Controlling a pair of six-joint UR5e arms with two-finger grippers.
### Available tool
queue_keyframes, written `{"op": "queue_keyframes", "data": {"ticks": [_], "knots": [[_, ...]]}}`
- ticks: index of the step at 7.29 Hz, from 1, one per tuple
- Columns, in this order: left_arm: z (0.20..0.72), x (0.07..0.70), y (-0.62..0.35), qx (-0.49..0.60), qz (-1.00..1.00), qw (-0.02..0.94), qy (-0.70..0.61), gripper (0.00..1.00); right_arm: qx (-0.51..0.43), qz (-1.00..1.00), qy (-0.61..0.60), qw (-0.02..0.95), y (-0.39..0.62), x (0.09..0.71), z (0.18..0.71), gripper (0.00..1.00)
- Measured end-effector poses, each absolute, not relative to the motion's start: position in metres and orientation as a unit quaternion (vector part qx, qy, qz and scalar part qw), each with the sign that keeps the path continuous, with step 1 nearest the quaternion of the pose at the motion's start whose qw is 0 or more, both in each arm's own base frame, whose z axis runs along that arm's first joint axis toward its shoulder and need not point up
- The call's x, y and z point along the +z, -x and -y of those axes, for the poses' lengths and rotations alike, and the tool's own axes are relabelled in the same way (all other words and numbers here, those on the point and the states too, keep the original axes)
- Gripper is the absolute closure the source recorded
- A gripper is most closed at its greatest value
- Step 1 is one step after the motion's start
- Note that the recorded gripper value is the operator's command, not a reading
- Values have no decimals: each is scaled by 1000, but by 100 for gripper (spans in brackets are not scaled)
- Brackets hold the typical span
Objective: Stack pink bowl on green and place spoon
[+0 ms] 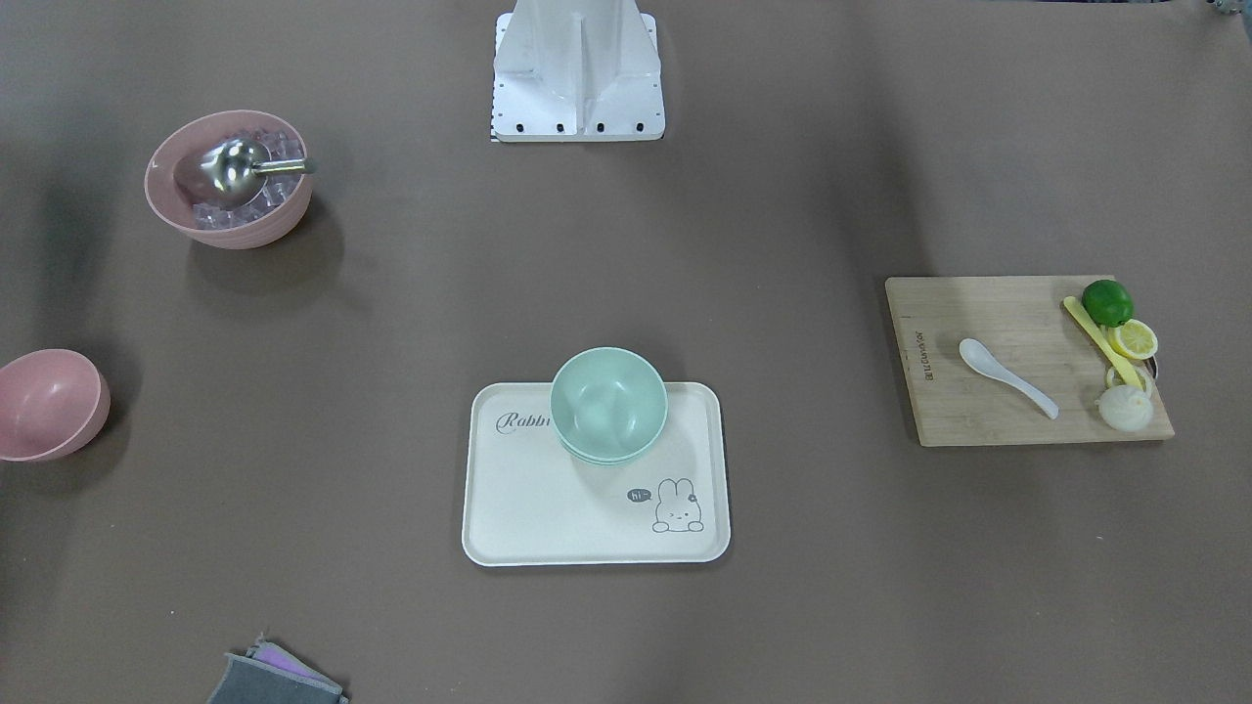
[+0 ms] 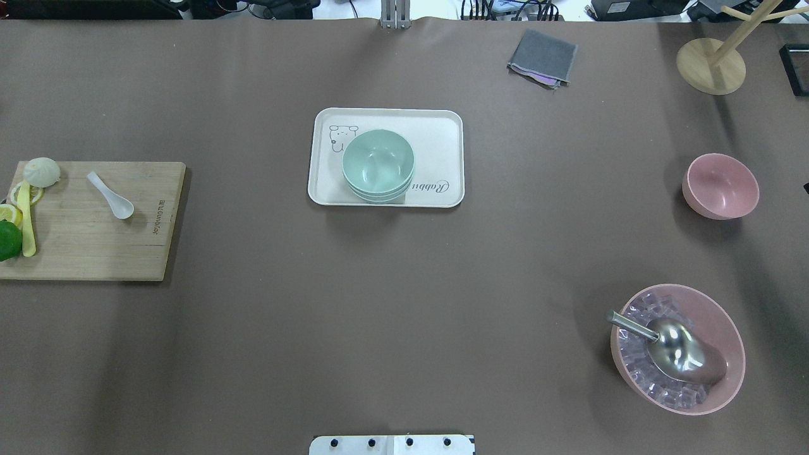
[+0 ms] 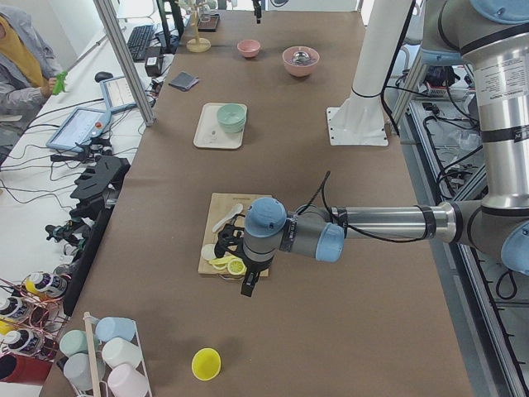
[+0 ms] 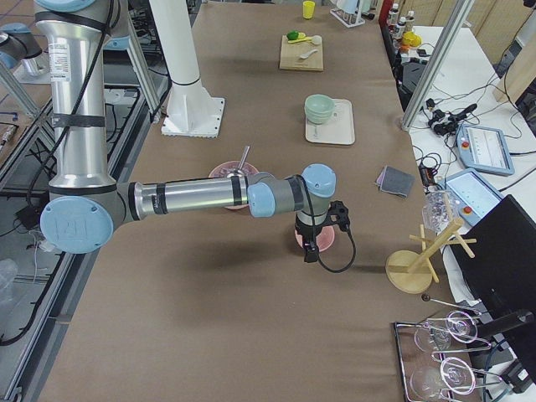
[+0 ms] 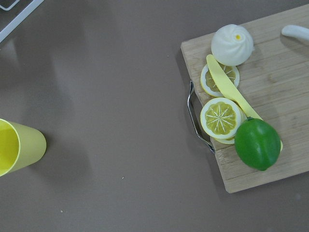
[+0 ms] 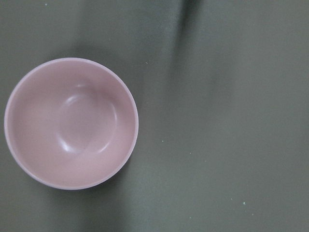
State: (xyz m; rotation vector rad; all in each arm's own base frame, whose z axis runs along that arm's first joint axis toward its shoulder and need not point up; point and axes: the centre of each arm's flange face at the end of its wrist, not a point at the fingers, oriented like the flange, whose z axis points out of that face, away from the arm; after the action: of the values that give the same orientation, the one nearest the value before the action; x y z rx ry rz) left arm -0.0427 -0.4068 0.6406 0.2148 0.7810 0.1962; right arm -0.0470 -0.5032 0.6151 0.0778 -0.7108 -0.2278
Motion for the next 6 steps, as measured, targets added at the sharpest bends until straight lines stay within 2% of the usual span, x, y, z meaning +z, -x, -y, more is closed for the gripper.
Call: {"op": "queue_keyframes", "data": {"ticks": [2,6], "knots": [[413,634,24,98,-387,911,-100,2,-111,350,-40,929,64,642,516,0],[418,627,11,92,-392,910,-98,3,-29,369,-28,929,114,654,531,2]]}}
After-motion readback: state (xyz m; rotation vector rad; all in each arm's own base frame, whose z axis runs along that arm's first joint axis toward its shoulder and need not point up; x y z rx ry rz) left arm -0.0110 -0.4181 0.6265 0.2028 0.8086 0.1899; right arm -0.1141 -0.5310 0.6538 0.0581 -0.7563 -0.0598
